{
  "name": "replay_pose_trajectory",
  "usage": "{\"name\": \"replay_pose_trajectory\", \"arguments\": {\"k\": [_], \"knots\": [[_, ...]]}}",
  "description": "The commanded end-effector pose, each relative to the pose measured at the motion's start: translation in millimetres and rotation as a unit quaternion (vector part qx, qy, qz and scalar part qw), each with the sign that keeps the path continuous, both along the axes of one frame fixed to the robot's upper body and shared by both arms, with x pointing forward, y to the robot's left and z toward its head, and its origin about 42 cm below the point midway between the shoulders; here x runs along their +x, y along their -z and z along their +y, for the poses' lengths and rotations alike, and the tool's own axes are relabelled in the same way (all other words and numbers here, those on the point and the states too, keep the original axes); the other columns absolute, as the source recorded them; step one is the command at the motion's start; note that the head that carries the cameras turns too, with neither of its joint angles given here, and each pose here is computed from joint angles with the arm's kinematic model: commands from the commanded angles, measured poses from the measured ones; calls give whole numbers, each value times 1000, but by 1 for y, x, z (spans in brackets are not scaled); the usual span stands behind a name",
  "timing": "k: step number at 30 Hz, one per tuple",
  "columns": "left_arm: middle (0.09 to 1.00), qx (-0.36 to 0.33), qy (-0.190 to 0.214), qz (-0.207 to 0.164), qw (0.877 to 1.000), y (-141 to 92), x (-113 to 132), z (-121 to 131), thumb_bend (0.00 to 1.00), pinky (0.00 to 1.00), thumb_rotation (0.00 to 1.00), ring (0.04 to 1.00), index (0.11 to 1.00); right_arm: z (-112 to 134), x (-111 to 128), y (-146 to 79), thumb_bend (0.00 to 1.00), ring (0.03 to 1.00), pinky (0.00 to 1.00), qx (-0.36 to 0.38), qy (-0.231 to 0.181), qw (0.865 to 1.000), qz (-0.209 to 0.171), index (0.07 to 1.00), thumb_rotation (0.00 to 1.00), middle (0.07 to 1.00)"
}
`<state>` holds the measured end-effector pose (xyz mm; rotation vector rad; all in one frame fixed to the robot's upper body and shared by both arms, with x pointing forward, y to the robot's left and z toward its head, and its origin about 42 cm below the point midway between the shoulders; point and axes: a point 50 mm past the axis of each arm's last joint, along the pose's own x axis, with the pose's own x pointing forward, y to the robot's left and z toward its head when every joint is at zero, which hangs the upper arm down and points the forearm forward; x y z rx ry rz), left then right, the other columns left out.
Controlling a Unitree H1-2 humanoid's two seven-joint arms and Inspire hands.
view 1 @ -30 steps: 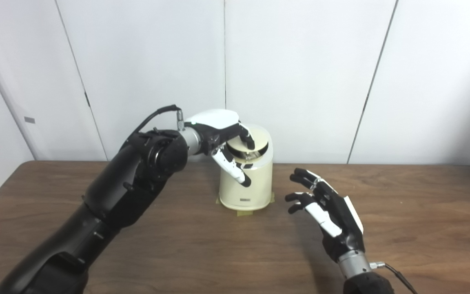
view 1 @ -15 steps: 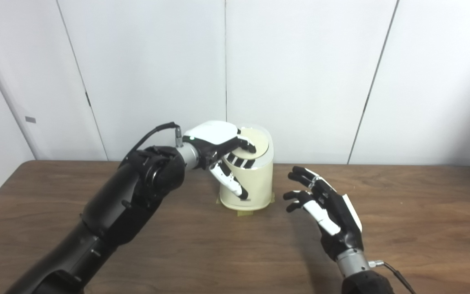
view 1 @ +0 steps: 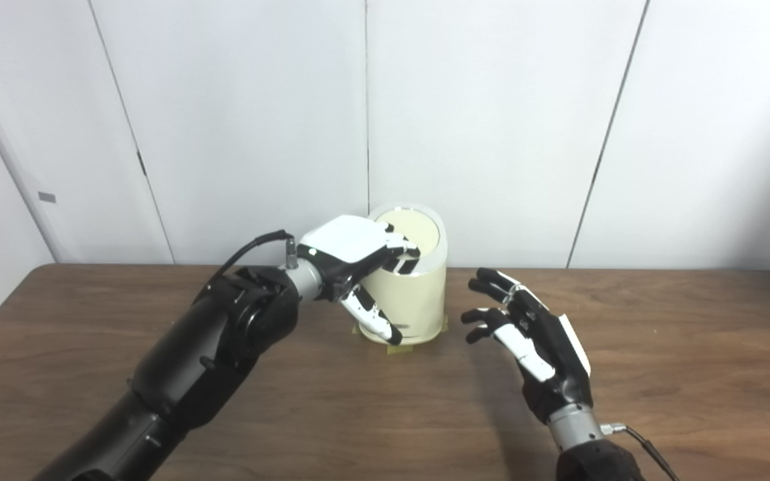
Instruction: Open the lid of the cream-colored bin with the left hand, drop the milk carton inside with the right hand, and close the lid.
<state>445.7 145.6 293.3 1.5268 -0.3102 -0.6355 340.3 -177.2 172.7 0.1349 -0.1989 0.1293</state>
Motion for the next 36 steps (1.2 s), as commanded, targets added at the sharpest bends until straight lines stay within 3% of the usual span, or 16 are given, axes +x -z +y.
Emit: {"name": "replay_pose_trajectory", "arguments": {"k": [1, 6, 9, 14, 17, 20, 24, 26, 29, 30, 31, 32, 34, 36], "knots": [[889, 28, -15, 51, 998, 18, 1, 4, 973, 1000, 389, 1000, 874, 5, 9, -25, 664, 567, 416, 13, -4, 999, -47, 748, 530, 763], [845, 43, -18, 72, 996, 21, 1, 5, 989, 1000, 386, 1000, 832, 5, 12, -25, 667, 571, 412, 15, -2, 999, -47, 752, 546, 787], [834, 36, -20, 66, 997, 18, 0, 8, 986, 1000, 391, 1000, 816, 5, 13, -24, 686, 569, 408, 18, 0, 999, -47, 747, 553, 792], [835, -31, -18, 2, 999, 5, -2, 17, 920, 1000, 402, 1000, 831, 4, 14, -22, 665, 576, 418, 17, 4, 999, -45, 754, 547, 795], [852, -92, -26, -36, 995, -3, -3, 26, 858, 1000, 395, 961, 856, 3, 14, -22, 658, 574, 418, 13, 8, 999, -46, 753, 541, 789], [895, -161, -43, -82, 983, -11, -3, 39, 821, 1000, 395, 950, 908, 1, 15, -20, 644, 576, 416, 11, 9, 999, -45, 753, 530, 787], [984, -267, -66, -114, 955, -15, -8, 60, 769, 1000, 354, 994, 981, -1, 16, -19, 611, 576, 408, 8, 13, 999, -46, 756, 505, 786], [997, -316, -74, -114, 939, -13, -10, 68, 751, 914, 312, 988, 987, -2, 16, -19, 600, 576, 409, 6, 13, 999, -45, 756, 499, 787], [996, -390, -90, -100, 911, -6, -18, 81, 738, 916, 297, 986, 978, -4, 16, -17, 600, 575, 412, 10, 12, 999, -45, 755, 482, 780], [995, -421, -100, -88, 897, 0, -21, 86, 737, 919, 298, 987, 975, -5, 16, -16, 602, 575, 413, 10, 12, 999, -44, 754, 479, 778], [977, -453, -108, -71, 882, 7, -26, 90, 760, 834, 280, 957, 943, -6, 16, -16, 599, 572, 413, 9, 12, 999, -45, 753, 471, 775], [975, -480, -115, -55, 868, 14, -30, 94, 761, 825, 276, 954, 940, -7, 16, -16, 599, 572, 413, 7, 13, 999, -45, 753, 470, 774], [942, -522, -119, -25, 844, 28, -39, 101, 758, 740, 258, 907, 901, -9, 15, -16, 590, 575, 416, 0, 15, 999, -45, 752, 460, 772], [905, -550, -121, -4, 826, 37, -45, 104, 769, 728, 256, 875, 873, -11, 14, -16, 596, 586, 424, -2, 17, 999, -45, 750, 437, 772]]}}
